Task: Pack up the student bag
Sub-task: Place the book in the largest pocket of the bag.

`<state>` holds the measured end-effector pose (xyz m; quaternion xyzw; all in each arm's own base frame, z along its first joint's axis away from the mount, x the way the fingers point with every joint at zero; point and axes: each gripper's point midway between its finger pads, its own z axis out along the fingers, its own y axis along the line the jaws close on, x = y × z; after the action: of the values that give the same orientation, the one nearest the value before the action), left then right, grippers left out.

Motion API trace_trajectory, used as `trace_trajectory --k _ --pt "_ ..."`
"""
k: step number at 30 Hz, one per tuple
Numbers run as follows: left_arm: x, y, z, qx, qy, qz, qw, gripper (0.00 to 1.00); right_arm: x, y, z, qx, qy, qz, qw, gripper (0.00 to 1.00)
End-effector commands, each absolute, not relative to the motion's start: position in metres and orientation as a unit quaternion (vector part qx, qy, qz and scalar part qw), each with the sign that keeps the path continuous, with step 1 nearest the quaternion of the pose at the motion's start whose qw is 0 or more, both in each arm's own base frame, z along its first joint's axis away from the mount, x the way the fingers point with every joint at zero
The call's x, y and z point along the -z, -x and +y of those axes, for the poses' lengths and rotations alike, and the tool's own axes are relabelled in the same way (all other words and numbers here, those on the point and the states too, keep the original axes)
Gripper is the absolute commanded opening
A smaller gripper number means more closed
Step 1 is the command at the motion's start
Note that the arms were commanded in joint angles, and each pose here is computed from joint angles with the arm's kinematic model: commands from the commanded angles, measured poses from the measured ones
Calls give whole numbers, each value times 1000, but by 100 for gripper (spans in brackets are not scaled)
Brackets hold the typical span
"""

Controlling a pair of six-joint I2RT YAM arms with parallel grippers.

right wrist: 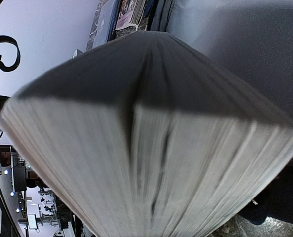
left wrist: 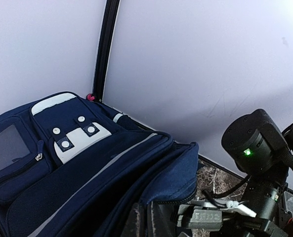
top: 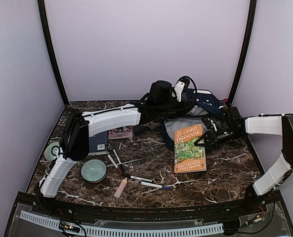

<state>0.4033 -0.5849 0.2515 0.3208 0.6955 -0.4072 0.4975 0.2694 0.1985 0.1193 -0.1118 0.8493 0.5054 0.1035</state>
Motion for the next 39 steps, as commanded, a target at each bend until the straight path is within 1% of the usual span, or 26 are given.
trace_trajectory --k 1,6,10,13,18,28,32,37,38,39 --pt "-396 -376 -568 463 -289 597 588 0 -138 -283 214 -543 120 822 117 0" --pt "-411 -360 -571 466 -298 583 595 0 -127 -292 218 -554 91 820 111 0" --pt "-425 -339 -574 463 -322 566 601 0 -110 -301 221 -560 69 822 74 0" --pt "-432 -325 -575 458 -334 558 606 0 -107 -313 221 -557 59 825 72 0" --pt "-437 -314 -570 453 -340 557 607 0 -114 -345 210 -561 27 820 111 0" --pt "-404 -310 -558 423 -355 587 592 0 -133 -394 194 -577 -3 796 182 0" --pt "-395 -309 -556 417 -359 594 588 0 -128 -419 186 -571 -15 796 200 0" --pt "-387 -310 -557 415 -358 599 583 0 -106 -448 174 -540 -38 814 210 0" --pt "-386 -310 -557 415 -358 600 583 0 -102 -452 173 -535 -39 818 209 1" --pt "-384 -311 -557 414 -357 602 583 0 -98 -451 173 -529 -40 823 201 6"
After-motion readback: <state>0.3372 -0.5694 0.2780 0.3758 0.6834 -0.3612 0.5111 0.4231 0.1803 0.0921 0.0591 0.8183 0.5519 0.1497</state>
